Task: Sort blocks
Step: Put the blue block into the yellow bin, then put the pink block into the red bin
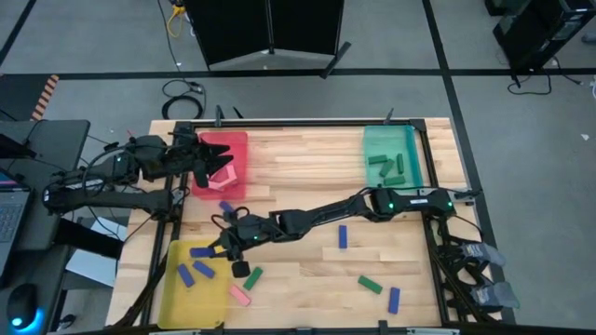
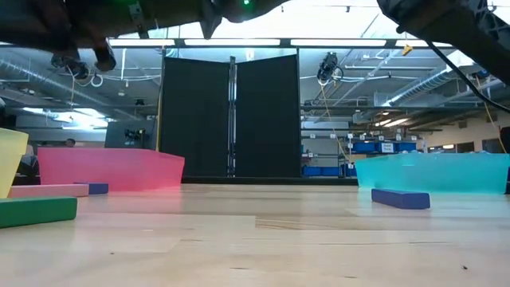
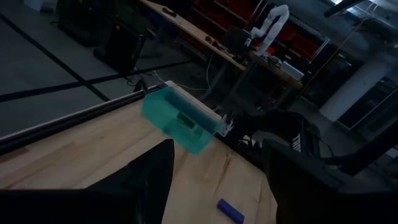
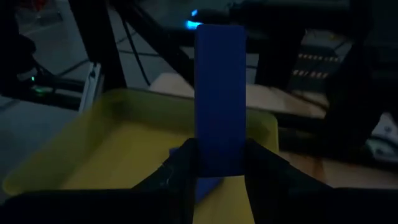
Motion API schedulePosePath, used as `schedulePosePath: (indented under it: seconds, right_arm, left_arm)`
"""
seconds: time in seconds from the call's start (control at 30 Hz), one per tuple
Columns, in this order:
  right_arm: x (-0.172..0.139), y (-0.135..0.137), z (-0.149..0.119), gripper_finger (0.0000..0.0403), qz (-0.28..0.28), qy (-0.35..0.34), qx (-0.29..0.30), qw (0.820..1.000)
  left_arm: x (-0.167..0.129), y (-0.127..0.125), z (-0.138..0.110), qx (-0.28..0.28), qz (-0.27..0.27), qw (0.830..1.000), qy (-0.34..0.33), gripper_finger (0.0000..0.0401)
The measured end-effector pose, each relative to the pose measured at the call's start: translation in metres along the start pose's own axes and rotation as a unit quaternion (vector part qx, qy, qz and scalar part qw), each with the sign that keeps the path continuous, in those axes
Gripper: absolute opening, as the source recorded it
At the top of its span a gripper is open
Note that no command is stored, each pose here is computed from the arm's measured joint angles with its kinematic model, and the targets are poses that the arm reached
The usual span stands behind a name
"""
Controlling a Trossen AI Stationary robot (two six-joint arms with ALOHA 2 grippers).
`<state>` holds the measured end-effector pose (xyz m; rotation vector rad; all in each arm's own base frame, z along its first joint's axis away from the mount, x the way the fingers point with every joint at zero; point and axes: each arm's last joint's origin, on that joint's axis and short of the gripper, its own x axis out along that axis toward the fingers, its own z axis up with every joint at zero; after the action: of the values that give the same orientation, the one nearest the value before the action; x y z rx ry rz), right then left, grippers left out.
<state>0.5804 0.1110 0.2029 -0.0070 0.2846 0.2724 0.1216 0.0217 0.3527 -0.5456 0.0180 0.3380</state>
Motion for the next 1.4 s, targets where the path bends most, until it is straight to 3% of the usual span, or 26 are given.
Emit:
schedulePosePath:
  seconds: [0.27, 0.57, 0.83, 1.07, 1.2, 1.3, 1.4]
  right_arm:
    - [0.0, -0.005, -0.003, 0.0182, 0.001, 0.012, 0.013, 1.0]
    - [-0.002, -0.013, 0.0, 0.0205, 0.028, 0.002, 0.001, 1.0]
    - [-0.029, -0.02, 0.05, 0.0191, 0.024, -0.058, -0.01, 0.998]
    - [-0.023, -0.033, 0.027, 0.0167, 0.006, -0.041, 0.016, 0.999]
    - [-0.029, -0.039, -0.004, 0.0162, -0.006, -0.043, 0.044, 0.998]
    - [-0.05, -0.039, -0.03, 0.0162, -0.046, -0.063, 0.063, 0.995]
    - [-0.091, -0.032, -0.039, 0.0162, -0.096, -0.095, 0.067, 0.988]
  left_arm:
    - [0.0, 0.0, 0.0, 0.001, 0.005, 1.0, -0.003, 0.025]
    - [0.001, 0.001, -0.001, 0.001, 0.009, 1.0, 0.0, 0.025]
    - [0.001, 0.001, -0.001, 0.014, 0.01, 1.0, 0.001, 0.025]
    - [0.002, 0.0, -0.003, 0.038, -0.012, 0.999, 0.022, 0.025]
    - [0.002, 0.001, -0.004, 0.041, -0.008, 0.999, 0.029, 0.025]
    - [0.001, 0.002, -0.006, 0.042, -0.004, 0.998, 0.04, 0.025]
    - [0.003, 0.005, -0.011, 0.045, 0.009, 0.997, 0.066, 0.025]
